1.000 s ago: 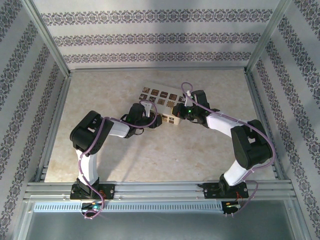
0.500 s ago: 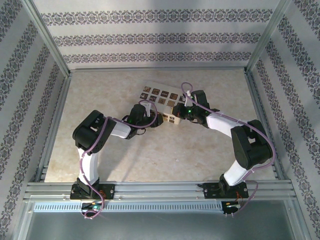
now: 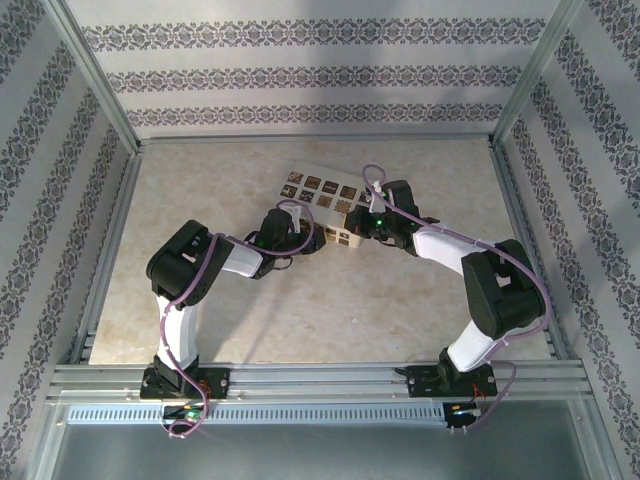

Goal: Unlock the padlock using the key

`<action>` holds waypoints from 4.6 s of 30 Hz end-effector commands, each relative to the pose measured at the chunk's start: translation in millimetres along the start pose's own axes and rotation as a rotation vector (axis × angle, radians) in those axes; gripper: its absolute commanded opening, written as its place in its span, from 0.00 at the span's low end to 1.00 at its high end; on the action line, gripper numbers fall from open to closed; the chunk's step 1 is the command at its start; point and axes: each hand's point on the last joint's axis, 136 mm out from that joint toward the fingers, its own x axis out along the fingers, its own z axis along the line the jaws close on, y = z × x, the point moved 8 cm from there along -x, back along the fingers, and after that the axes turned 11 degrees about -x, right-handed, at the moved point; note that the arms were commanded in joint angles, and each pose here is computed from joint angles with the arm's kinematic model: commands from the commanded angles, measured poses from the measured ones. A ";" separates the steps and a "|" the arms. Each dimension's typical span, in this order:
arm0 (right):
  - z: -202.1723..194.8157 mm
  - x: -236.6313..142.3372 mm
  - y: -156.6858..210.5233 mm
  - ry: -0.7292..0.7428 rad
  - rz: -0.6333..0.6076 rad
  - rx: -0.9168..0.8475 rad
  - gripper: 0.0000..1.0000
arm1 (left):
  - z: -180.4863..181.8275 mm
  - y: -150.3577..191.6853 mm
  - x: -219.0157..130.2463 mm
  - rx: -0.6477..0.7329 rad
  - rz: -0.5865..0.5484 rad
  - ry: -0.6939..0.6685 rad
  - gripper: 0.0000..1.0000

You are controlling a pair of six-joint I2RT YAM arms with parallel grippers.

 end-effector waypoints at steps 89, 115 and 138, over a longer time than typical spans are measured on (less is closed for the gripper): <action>-4.6 19.6 87.6 0.160 -0.183 -0.696 0.00 | -67.6 -9.3 -23.8 -0.313 0.177 0.071 0.24; -4.1 25.8 85.5 0.147 -0.225 -0.662 0.00 | -67.1 -9.7 -23.2 -0.333 0.173 0.071 0.24; 5.8 28.1 71.5 0.091 -0.247 -0.655 0.00 | -67.5 -9.4 -23.1 -0.338 0.171 0.079 0.24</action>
